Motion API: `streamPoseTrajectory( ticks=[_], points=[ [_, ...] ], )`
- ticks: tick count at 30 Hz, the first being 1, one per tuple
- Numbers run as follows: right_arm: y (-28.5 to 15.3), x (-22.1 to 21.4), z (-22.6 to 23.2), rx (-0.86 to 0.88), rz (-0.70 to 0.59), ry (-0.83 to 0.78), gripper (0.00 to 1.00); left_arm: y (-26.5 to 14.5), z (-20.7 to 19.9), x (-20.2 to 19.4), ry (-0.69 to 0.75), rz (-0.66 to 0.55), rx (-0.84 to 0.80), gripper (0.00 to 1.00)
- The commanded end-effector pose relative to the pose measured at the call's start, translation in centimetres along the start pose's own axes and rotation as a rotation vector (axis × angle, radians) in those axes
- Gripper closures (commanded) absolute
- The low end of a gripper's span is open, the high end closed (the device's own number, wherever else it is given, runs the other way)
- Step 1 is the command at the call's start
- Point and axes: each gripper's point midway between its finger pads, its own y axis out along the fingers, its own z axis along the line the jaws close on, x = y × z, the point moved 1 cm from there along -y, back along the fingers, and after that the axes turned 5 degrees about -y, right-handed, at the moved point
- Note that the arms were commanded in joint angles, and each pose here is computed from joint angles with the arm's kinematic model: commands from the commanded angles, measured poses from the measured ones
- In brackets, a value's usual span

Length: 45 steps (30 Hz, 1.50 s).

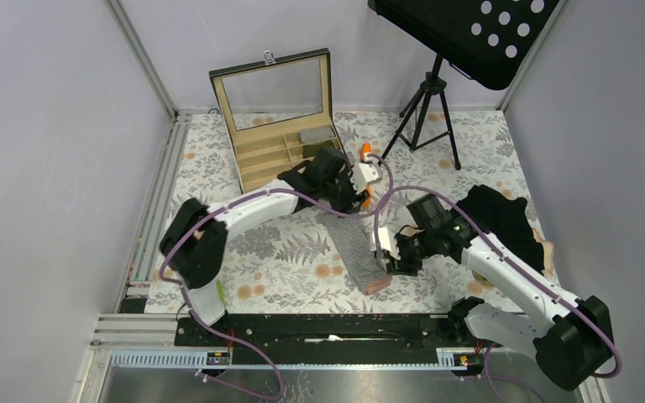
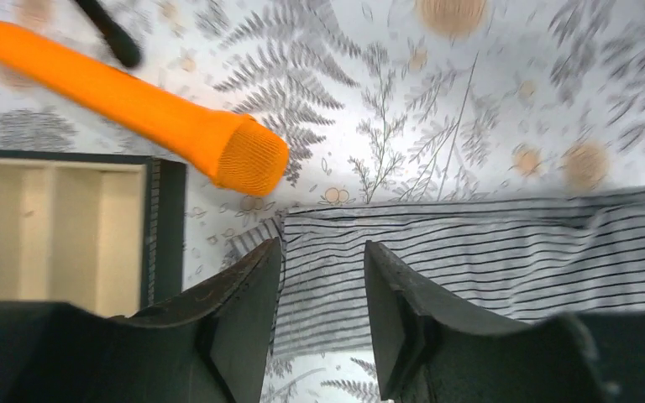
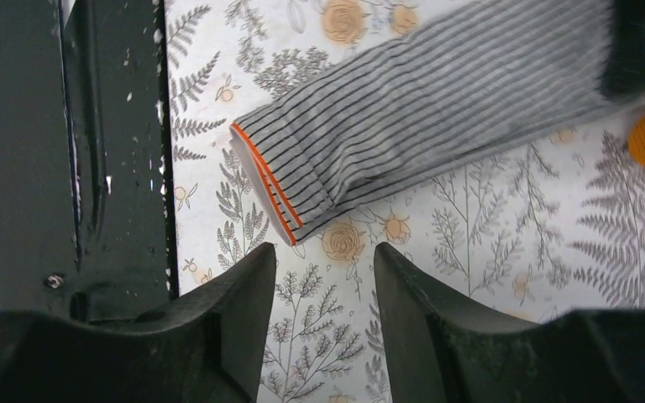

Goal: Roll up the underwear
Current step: Roll the underwear to the center of the board.

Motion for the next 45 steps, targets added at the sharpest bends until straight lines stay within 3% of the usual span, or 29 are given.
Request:
streamPoseTrajectory(
  ticks=[1,2,5,8,15,23,25,27,30,33,40,45],
  points=[
    [1.6,-0.5,1.0,0.075,0.032,-0.229,0.48,-7.1,0.3,6.5,-0.114,-0.231,0.106,0.51],
    [2.0,-0.7,1.3,0.087,0.034,-0.262,0.48,-7.9,0.4,6.3,-0.156,-0.239,0.122,0.50],
    [3.1,-1.2,1.7,0.087,0.027,-0.343,0.47,-9.6,1.1,4.4,-0.291,-0.199,0.187,0.32],
    [3.8,-1.1,1.8,0.081,0.006,-0.376,0.46,-11.1,2.3,1.8,-0.399,-0.157,0.239,0.25],
    [5.3,-2.0,3.0,0.147,-0.013,-0.433,0.44,-13.3,2.8,-2.1,-0.358,-0.059,0.322,0.24],
    [7.6,-3.8,3.3,0.192,0.021,-0.453,0.45,-14.0,2.8,-3.0,-0.347,-0.041,0.343,0.25],
    [8.0,-4.2,3.5,0.206,0.034,-0.455,0.52,-14.2,2.9,-3.0,-0.337,-0.040,0.345,0.25],
    [8.3,-4.3,3.6,0.216,0.041,-0.444,0.65,-14.5,2.8,-3.1,-0.317,-0.040,0.346,0.27],
    [8.3,-4.1,3.7,0.247,0.052,-0.392,0.84,-14.7,2.2,-3.7,-0.257,-0.038,0.321,0.30],
    [8.6,-3.5,3.1,0.254,0.071,-0.270,0.92,-15.1,0.8,-4.5,-0.143,-0.071,0.268,0.32],
    [9.2,-0.9,3.0,0.431,0.115,0.116,0.96,-16.1,-3.4,-6.7,0.226,-0.196,0.154,0.32],
    [9.8,-0.5,3.2,0.555,0.127,0.372,0.96,-13.9,-8.3,-7.8,0.403,-0.215,-0.035,0.32]
  ],
)
